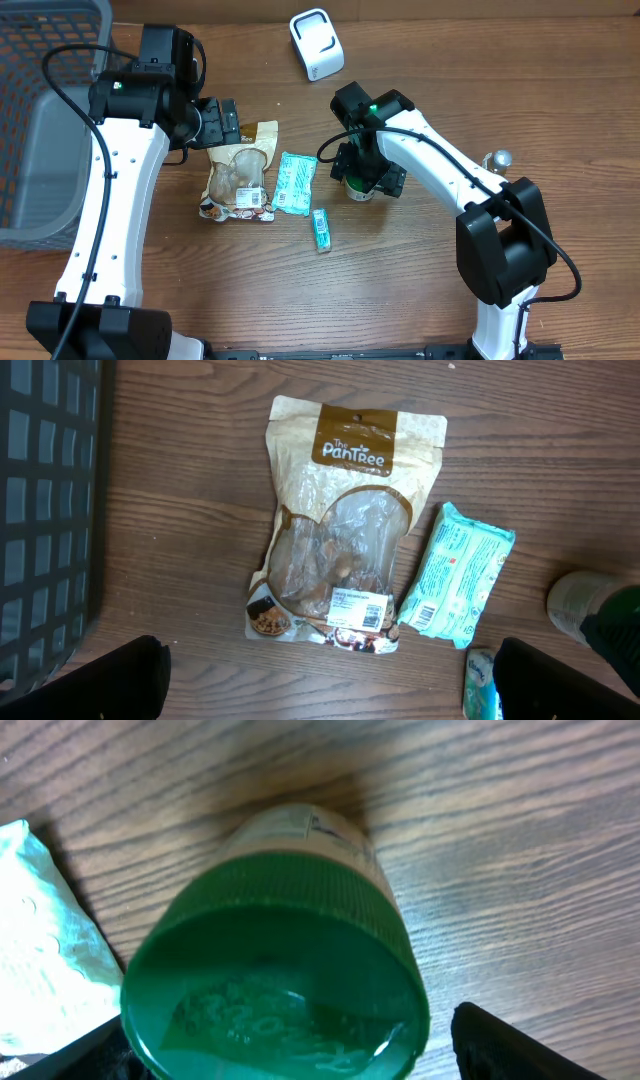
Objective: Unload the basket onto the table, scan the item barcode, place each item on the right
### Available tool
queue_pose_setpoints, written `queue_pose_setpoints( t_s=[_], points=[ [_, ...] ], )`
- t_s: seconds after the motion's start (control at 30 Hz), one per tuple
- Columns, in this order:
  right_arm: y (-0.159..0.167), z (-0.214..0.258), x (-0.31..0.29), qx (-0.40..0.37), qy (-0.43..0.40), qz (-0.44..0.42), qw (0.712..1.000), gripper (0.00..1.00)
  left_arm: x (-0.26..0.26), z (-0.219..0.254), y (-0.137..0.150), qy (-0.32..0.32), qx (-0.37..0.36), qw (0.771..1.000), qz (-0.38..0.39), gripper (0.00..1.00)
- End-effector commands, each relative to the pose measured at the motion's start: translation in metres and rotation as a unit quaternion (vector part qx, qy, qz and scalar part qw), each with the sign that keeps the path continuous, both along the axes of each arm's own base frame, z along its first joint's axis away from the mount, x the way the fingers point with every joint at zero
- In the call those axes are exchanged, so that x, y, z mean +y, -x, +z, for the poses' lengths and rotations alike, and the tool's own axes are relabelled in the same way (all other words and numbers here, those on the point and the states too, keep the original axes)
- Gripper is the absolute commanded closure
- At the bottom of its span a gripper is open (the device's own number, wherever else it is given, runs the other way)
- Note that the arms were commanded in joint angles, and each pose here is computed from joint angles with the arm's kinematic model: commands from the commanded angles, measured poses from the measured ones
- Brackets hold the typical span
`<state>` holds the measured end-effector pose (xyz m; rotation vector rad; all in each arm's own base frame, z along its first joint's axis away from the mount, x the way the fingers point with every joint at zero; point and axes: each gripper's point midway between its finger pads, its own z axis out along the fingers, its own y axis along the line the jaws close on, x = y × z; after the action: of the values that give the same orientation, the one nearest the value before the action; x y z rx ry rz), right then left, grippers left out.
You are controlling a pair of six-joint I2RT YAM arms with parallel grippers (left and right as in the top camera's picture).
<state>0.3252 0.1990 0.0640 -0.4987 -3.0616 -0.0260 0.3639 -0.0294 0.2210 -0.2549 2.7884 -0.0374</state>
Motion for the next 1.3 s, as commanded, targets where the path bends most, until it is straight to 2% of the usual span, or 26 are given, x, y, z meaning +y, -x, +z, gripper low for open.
queue_pose_setpoints(
  t_s=[0.0,0.2,0.33,0.77,1.0,1.13,1.27],
  points=[
    [0.003,0.001,0.006,0.01,-0.013,0.002,1.0,0.12,-0.001,-0.003,-0.001,0.0,0.005,1.0,-0.005,0.0],
    [0.003,0.001,0.006,0.008,-0.012,0.014,1.0,0.1,-0.001,-0.003,-0.001,0.0,0.005,1.0,-0.005,0.0],
    [0.0,0.001,0.007,0.0,-0.016,0.043,0.999,0.0,-0.001,-0.003,-0.001,0.0,0.005,1.0,-0.005,0.0],
    [-0.007,0.0,0.001,-0.016,0.004,0.043,0.999,0.0,-0.001,-0.003,-0.001,0.0,0.005,1.0,-0.005,0.0],
    [-0.016,0.0,0.0,-0.037,0.008,0.042,0.998,0.1,-0.001,-0.003,-0.001,0.0,0.005,1.0,-0.005,0.01],
    [-0.016,0.0,0.001,-0.038,0.007,0.042,0.998,0.24,-0.001,-0.003,-0.001,0.0,0.005,1.0,-0.005,0.0],
    [-0.015,0.0,0.002,-0.035,0.008,0.044,0.998,0.31,-0.001,-0.003,-0.001,0.0,0.005,1.0,-0.005,0.01]
  ],
)
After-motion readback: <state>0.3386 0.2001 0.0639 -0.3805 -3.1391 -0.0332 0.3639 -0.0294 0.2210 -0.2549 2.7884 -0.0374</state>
